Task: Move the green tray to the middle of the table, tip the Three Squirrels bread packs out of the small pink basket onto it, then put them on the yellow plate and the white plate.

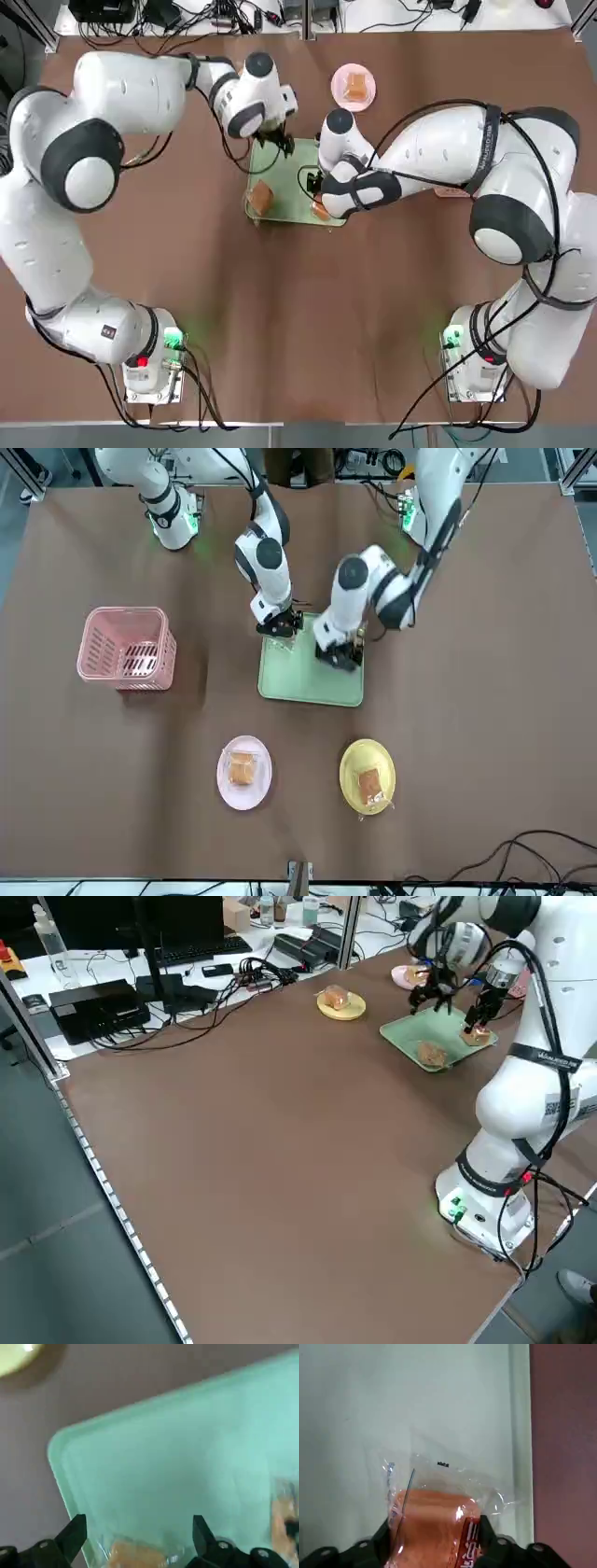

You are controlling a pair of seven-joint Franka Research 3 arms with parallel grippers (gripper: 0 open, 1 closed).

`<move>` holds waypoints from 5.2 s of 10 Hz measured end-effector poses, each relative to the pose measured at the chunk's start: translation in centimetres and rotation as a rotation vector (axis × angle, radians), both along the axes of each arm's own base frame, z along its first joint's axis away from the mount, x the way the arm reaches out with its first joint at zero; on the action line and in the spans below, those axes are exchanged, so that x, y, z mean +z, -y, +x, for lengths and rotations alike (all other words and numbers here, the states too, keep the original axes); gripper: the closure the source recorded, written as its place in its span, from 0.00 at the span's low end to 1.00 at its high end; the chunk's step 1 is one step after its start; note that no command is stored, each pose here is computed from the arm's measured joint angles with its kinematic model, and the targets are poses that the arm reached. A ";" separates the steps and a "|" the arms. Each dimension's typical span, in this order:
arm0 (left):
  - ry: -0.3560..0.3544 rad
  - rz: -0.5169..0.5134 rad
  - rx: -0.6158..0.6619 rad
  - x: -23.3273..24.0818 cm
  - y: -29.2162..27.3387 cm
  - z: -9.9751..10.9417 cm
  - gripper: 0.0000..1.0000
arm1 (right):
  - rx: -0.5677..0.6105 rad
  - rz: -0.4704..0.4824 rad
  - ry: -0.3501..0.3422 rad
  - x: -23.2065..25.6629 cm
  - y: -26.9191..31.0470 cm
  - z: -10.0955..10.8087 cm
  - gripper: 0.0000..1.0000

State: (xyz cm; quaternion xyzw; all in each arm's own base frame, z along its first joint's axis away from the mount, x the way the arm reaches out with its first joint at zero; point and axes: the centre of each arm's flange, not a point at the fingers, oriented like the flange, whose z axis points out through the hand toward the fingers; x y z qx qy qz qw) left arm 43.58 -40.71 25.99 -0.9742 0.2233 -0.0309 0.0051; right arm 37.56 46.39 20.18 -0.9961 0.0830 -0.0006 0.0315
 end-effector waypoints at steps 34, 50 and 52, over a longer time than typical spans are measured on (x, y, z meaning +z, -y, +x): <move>0.117 -0.002 0.317 7.2 -12.8 21.5 0.56 | 0.414 -0.003 0.313 6.3 15.5 34.9 0.66; 0.319 -0.077 0.475 -2.2 -8.8 27.3 0.45 | 0.430 -0.005 0.246 5.5 15.0 33.6 0.01; 0.318 -0.075 0.476 -2.3 -8.9 27.3 0.26 | 0.437 -0.008 0.202 6.1 14.7 33.1 0.01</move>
